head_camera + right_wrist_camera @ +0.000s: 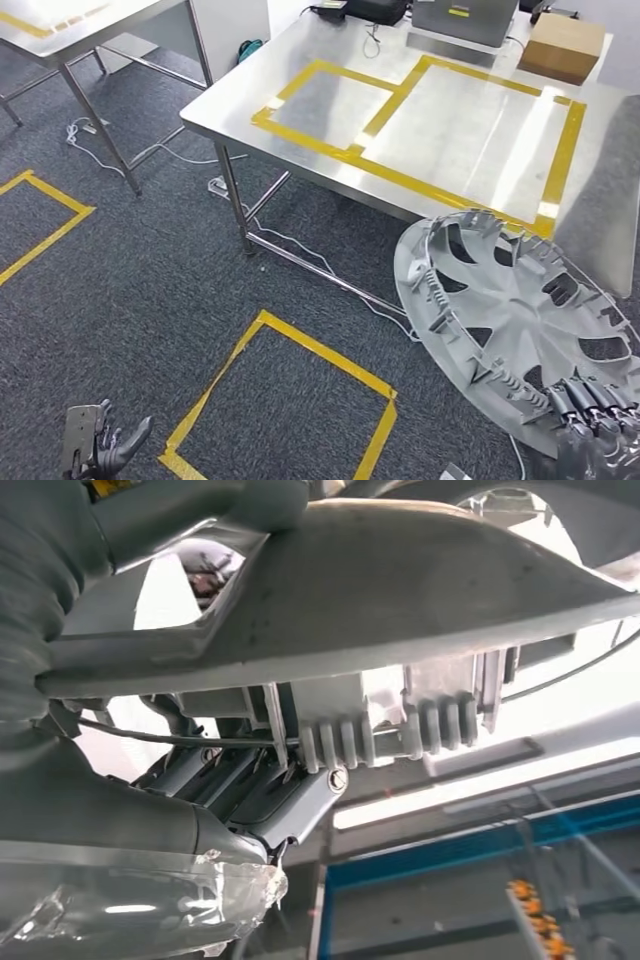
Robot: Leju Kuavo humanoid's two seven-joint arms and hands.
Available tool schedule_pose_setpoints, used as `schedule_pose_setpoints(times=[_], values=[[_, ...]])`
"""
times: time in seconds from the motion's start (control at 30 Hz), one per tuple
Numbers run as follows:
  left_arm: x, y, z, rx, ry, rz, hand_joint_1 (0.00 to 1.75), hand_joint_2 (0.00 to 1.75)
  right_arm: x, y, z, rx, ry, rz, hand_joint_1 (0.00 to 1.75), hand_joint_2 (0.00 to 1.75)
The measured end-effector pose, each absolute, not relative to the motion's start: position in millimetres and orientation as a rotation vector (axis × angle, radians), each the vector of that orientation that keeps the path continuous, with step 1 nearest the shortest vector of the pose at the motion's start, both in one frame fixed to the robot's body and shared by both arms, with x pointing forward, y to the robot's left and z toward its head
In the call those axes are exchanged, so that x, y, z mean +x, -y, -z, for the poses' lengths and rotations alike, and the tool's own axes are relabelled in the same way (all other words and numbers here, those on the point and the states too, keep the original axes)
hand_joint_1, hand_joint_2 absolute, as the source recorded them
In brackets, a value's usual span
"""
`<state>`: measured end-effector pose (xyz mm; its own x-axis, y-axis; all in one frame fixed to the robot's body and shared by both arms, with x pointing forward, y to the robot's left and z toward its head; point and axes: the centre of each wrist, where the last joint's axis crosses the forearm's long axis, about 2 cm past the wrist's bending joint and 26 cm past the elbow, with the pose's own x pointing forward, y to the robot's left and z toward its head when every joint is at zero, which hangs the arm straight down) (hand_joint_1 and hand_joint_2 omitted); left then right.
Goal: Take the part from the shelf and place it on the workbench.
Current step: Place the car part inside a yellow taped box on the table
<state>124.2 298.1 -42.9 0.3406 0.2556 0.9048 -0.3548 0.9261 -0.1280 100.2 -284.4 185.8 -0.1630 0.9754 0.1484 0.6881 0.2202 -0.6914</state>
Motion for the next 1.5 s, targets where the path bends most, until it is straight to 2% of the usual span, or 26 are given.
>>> schedule_pose_setpoints(times=[1.5], values=[[137.8,-300.6,40.0,0.088,1.173,-0.418,0.0,1.75,104.8,276.0,-177.6,-1.48,1.925,-0.749,1.69,1.75]])
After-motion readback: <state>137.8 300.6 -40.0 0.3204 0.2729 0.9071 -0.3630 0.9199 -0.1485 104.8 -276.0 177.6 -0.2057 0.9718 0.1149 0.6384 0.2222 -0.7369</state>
